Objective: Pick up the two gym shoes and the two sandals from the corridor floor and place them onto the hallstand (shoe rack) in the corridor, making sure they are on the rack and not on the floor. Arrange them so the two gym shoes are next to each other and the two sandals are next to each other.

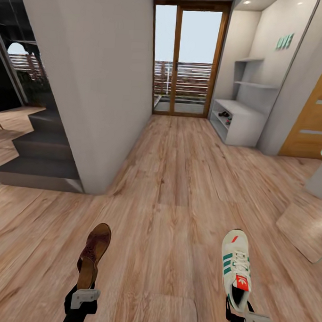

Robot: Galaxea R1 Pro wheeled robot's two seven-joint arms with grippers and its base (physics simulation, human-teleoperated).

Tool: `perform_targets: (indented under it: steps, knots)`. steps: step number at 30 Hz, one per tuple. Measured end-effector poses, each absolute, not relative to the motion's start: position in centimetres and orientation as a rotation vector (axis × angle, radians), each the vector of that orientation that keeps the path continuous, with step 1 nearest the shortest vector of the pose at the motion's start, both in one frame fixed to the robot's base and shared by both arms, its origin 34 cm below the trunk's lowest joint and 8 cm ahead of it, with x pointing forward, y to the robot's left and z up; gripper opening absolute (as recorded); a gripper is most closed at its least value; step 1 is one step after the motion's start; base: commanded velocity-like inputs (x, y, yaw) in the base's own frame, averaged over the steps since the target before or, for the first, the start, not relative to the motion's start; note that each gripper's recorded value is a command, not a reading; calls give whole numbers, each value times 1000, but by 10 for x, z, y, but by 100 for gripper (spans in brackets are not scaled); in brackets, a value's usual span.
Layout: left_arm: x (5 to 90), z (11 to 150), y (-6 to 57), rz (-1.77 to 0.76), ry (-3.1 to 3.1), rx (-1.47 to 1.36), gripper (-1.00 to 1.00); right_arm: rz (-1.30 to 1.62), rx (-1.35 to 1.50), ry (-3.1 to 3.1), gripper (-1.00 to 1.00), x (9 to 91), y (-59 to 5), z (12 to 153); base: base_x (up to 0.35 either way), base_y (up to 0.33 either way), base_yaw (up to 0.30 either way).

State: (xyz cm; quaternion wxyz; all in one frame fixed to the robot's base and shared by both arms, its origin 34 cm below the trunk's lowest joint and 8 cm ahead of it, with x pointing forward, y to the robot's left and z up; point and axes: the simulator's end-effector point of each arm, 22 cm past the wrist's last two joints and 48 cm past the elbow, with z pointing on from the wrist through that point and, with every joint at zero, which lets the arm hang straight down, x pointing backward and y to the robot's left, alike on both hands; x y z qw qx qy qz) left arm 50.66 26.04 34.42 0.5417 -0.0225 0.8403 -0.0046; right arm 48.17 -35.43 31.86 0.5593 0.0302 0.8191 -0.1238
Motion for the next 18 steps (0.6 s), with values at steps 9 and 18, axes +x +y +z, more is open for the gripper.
perform_targets:
  steps: [9,18]
  knots:
    - [507,344,260,-11,1995,-54,-100,-292,71,1931,-100,482,-354,319,335,-85,0]
    - [507,344,260,-11,1995,-54,-100,-292,71,1931,-100,482,-354,319,335,-85,0]
